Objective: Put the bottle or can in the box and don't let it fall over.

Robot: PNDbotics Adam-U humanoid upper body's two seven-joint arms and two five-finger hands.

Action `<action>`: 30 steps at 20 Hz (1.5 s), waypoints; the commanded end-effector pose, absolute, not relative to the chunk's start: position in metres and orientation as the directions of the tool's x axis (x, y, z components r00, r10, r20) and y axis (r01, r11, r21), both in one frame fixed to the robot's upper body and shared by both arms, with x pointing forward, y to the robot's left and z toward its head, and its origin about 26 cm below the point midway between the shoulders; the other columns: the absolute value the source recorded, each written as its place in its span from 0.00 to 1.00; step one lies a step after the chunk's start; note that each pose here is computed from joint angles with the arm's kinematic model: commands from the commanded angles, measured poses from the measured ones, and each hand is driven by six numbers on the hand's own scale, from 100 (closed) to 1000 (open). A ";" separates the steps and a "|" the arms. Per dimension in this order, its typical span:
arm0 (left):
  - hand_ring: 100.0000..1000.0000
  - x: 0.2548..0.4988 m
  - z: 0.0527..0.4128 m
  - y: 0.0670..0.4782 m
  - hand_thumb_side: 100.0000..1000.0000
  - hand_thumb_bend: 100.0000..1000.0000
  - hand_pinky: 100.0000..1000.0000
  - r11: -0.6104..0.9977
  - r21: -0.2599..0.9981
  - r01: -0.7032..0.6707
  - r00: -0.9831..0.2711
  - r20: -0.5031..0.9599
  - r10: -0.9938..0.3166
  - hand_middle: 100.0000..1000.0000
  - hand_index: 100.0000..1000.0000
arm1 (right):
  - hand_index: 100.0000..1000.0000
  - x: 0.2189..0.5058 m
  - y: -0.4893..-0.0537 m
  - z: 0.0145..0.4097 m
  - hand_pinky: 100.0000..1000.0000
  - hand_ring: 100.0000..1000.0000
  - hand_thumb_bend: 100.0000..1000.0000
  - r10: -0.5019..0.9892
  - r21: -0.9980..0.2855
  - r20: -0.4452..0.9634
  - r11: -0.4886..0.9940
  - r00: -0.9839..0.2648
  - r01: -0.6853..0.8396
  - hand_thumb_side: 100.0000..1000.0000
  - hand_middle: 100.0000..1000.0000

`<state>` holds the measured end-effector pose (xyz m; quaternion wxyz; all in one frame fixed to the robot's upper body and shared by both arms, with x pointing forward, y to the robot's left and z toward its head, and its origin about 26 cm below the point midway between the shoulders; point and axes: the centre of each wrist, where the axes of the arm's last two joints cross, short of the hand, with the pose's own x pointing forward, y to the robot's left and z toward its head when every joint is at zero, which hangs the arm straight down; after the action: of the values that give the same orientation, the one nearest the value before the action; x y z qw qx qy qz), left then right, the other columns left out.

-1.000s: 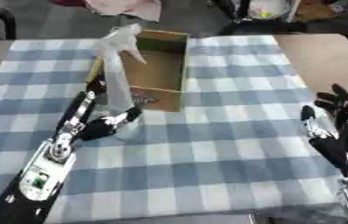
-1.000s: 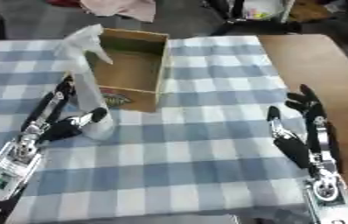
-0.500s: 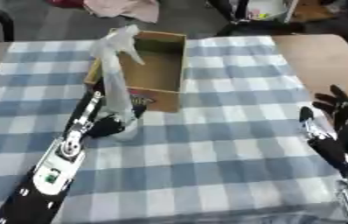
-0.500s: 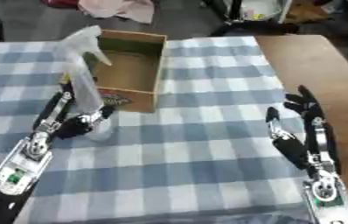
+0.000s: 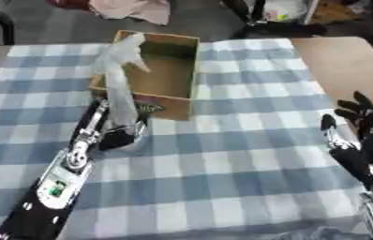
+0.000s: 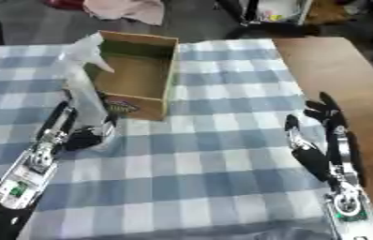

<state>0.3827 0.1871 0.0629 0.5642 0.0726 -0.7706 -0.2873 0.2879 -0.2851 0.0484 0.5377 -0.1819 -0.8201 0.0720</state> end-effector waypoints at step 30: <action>1.00 0.472 0.169 0.197 0.00 0.00 0.92 0.948 0.261 0.184 -0.343 0.921 -0.187 0.53 0.32 | 0.98 0.290 -0.273 0.049 0.98 0.81 0.15 0.341 -0.312 0.861 0.940 -0.378 0.137 0.35 0.79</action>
<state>0.4659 0.1949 0.1610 0.5784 0.0040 -0.7987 -0.1659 0.2883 -0.2727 0.0440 0.5453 -0.1477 -0.8203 0.0892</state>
